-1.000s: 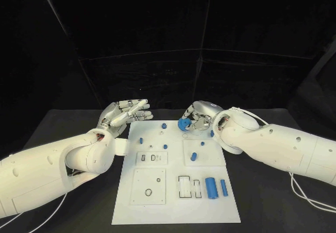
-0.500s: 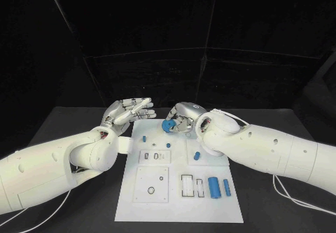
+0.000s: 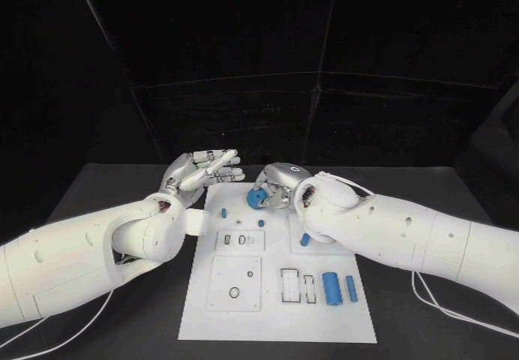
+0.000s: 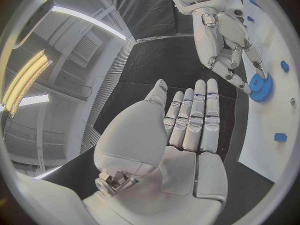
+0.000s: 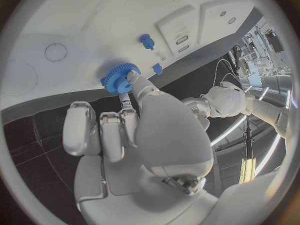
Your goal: Assemble the parts on the task board
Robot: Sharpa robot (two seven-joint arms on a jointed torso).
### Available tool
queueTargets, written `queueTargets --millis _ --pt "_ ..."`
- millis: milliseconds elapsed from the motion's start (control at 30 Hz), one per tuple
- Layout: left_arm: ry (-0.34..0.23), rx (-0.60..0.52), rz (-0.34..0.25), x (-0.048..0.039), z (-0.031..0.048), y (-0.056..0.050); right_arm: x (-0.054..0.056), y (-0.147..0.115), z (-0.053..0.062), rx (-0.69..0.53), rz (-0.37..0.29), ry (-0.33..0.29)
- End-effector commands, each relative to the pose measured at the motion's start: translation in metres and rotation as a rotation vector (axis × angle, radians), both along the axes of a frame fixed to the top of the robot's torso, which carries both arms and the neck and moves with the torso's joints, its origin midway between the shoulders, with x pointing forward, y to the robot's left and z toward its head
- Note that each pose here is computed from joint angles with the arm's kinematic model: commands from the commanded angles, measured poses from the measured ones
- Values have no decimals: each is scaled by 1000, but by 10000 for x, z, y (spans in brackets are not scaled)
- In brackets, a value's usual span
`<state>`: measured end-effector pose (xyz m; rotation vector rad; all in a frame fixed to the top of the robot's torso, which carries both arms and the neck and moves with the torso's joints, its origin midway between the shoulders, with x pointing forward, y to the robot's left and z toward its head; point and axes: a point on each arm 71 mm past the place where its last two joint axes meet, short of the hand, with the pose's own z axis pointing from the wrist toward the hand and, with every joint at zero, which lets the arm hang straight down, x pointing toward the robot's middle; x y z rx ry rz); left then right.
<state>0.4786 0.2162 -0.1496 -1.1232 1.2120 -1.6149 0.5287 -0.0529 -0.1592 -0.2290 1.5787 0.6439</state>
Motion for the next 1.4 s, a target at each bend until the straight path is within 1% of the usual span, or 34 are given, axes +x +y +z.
queueTargets --millis 33,333,567,933,1400 --pt "-8 -6 -12 -1 17 -20 4 23 -9 -28 1 4" --pt "-7 -6 -13 0 16 -26 8 58 -15 -30 -4 1" --pt "-6 -6 -14 0 16 -26 -3 79 -26 -41 2 13" --pt "-5 -5 -13 0 15 -21 11 60 -35 -47 -18 18" --pt "-4 -5 -13 3 13 -21 19 31 -89 -87 -26 71"
